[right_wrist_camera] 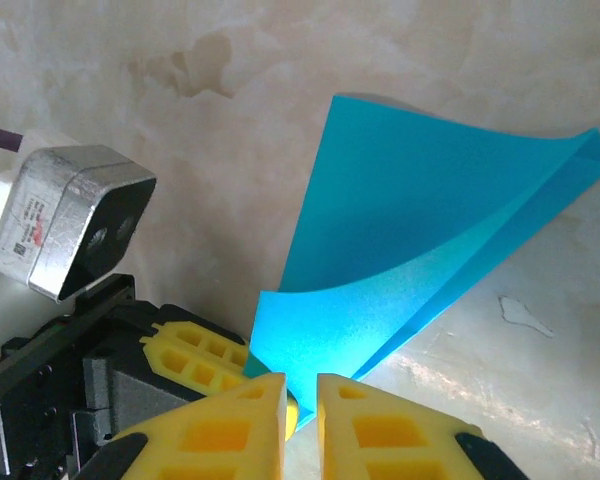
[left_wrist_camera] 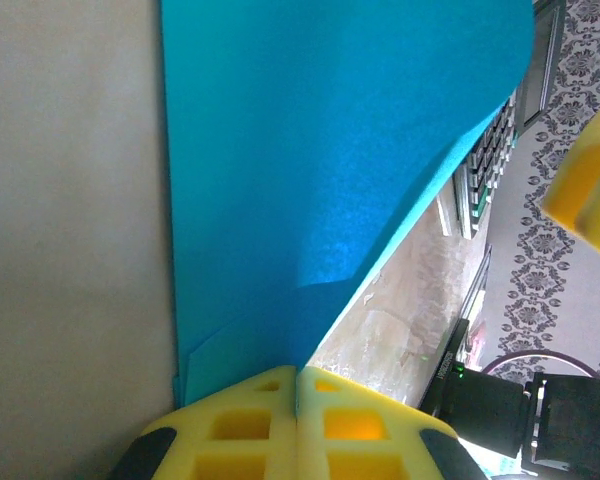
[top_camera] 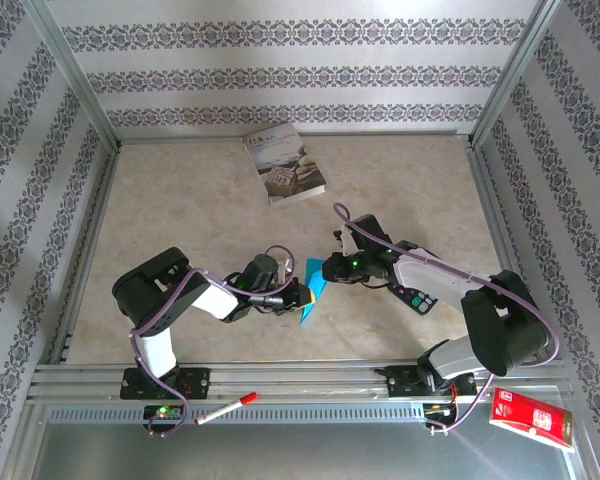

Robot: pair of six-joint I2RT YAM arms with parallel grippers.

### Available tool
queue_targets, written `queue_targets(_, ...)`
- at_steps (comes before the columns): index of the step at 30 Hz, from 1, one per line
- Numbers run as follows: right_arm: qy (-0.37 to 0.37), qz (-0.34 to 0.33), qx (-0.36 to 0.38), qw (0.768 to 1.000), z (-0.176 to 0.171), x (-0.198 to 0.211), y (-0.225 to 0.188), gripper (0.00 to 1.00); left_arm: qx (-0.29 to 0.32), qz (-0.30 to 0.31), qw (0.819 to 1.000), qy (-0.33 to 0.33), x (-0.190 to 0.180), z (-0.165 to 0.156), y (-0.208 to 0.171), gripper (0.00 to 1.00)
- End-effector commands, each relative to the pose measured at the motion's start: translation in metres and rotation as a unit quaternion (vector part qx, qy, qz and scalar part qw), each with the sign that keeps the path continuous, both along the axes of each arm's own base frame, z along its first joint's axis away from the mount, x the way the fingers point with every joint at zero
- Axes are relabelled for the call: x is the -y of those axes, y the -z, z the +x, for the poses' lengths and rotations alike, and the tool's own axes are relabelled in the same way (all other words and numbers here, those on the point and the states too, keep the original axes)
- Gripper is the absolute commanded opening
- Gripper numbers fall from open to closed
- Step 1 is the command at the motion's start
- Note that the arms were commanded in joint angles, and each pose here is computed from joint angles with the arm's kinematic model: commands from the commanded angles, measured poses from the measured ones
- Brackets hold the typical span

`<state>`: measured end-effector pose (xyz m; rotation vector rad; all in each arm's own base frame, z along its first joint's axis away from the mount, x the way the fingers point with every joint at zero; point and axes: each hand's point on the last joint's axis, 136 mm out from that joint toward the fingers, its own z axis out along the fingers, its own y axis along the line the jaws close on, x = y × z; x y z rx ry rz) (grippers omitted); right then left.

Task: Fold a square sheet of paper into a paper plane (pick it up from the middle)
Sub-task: Perform the fifth fold on the wing at the bottom-center of the table.

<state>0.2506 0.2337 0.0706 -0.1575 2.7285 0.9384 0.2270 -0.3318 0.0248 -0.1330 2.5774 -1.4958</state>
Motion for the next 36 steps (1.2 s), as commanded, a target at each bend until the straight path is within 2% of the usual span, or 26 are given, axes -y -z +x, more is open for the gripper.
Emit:
queue_targets(1, -0.014, 0.016, 0.014, 1.000, 0.003, -0.013, -0.004, 0.14, -0.005, -0.007, 1.000, -0.027, -0.007, 0.008, 0.004, 0.00)
queue_targets(9, -0.026, 0.006, 0.007, 1.000, 0.006, -0.025, 0.008, 0.10, -0.018, -0.003, 0.999, -0.041, -0.014, 0.005, 0.012, 0.00)
queue_targets(36, -0.045, -0.031, -0.001, 0.998, 0.019, -0.035, 0.043, 0.07, -0.069, 0.030, 0.995, -0.072, -0.029, -0.003, 0.037, 0.00)
